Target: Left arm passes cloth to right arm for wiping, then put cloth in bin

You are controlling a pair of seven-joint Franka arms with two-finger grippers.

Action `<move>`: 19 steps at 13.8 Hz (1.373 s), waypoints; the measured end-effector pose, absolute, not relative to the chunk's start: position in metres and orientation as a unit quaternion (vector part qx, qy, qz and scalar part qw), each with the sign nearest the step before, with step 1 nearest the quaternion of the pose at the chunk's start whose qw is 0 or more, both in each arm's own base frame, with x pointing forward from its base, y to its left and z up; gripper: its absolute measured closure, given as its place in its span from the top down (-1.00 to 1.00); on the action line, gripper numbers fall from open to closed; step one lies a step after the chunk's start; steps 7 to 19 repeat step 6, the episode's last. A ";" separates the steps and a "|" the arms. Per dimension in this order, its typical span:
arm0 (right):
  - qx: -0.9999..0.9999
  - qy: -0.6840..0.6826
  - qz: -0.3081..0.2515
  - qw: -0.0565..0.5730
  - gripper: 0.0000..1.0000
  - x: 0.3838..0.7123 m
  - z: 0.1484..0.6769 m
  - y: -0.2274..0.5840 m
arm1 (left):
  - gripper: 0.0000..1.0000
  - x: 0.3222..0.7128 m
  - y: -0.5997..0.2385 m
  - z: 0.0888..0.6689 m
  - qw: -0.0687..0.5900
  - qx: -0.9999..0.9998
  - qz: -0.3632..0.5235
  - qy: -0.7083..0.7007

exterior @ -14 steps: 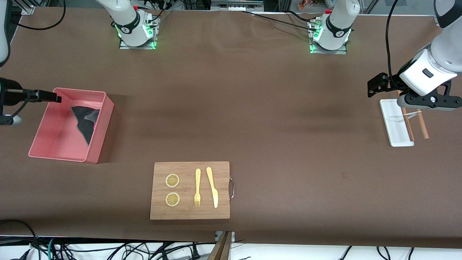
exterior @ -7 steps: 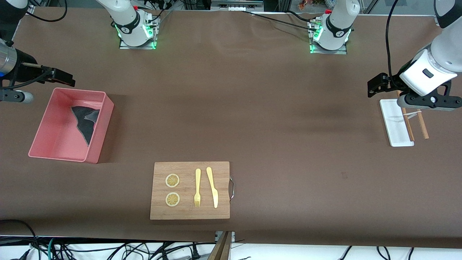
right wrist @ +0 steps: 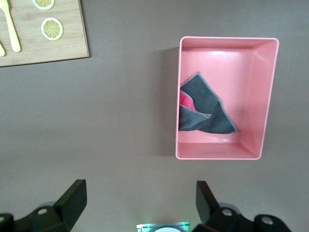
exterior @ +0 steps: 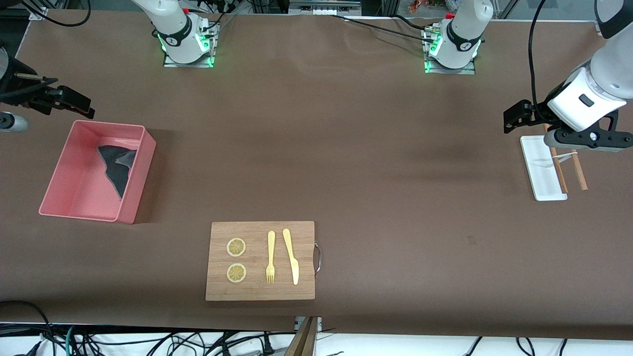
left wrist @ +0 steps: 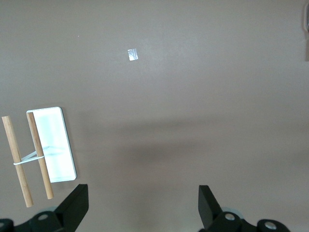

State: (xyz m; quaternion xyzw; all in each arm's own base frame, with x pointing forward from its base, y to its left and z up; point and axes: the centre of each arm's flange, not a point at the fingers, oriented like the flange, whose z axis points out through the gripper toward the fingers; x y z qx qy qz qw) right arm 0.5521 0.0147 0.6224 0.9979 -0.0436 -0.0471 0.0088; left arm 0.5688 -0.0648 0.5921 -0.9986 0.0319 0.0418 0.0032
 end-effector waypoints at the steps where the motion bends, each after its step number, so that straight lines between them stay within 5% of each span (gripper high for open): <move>1: 0.998 -0.043 -0.053 0.014 1.00 0.548 0.625 0.014 | 1.00 0.569 -0.065 0.592 0.003 -0.999 0.042 0.032; 19: 0.996 -0.052 -0.066 0.016 1.00 0.542 0.626 0.012 | 1.00 0.569 -0.065 0.592 0.003 -0.999 0.042 0.032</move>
